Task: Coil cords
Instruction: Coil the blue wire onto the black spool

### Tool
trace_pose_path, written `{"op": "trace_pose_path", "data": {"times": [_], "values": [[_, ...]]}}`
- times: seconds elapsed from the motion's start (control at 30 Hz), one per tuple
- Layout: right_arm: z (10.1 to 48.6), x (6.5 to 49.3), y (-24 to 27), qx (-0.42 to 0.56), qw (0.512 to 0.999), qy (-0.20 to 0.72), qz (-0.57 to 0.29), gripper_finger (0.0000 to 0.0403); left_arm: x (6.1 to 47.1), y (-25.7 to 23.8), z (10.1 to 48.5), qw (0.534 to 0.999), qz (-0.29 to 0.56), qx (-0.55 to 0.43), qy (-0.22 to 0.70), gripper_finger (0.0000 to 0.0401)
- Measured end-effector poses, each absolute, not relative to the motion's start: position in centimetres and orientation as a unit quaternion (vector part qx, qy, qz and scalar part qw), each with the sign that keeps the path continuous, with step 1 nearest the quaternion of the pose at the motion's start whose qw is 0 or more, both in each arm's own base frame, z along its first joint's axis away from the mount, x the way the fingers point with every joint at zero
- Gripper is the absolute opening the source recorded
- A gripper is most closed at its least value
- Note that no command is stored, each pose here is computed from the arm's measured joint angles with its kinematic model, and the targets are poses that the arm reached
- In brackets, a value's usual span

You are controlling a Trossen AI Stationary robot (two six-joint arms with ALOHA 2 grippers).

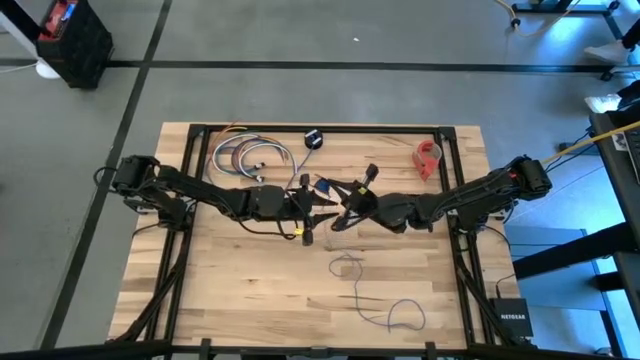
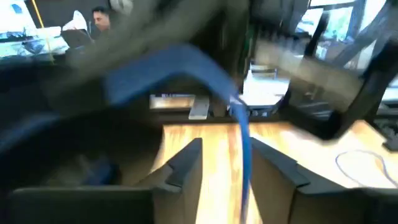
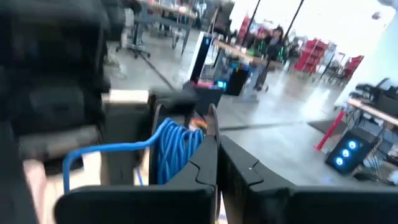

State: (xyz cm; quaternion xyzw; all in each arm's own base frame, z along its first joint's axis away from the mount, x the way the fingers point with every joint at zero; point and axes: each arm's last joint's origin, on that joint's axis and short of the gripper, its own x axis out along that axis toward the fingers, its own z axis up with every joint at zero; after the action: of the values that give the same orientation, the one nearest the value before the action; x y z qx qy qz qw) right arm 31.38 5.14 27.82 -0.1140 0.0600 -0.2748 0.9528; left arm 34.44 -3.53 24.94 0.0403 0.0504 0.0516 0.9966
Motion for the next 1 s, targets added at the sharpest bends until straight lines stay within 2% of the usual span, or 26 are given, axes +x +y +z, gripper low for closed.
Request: {"op": "trace_pose_path", "data": {"times": [0.13, 0.27, 0.47, 0.67, 1.0], "values": [[29.1, 31.2, 5.2, -0.125, 0.952, 0.017, -0.278, 0.0008, 34.5, -3.5, 24.6, 0.996, 0.055, 0.04, 0.057, 0.0139], [30.0, 30.8, 5.3, -0.129, 0.951, -0.001, -0.279, 0.0008, 34.5, -3.6, 24.3, 0.995, 0.051, 0.051, 0.07, 0.0147], [30.0, 30.5, 6.0, -0.148, 0.949, 0.009, -0.277, 0.0008, 34.3, -3.8, 24.4, 0.993, 0.048, 0.062, 0.083, 0.0147], [30.5, 30.1, 6.7, -0.164, 0.942, 0.002, -0.292, 0.0008, 34.4, -3.9, 26.2, 0.983, 0.047, 0.047, 0.17, 0.0147], [30.6, 30.2, 6.7, -0.167, 0.944, 0.003, -0.284, 0.0008, 34.4, -4.6, 26.2, 0.982, 0.036, 0.059, 0.174, 0.0127]]}}
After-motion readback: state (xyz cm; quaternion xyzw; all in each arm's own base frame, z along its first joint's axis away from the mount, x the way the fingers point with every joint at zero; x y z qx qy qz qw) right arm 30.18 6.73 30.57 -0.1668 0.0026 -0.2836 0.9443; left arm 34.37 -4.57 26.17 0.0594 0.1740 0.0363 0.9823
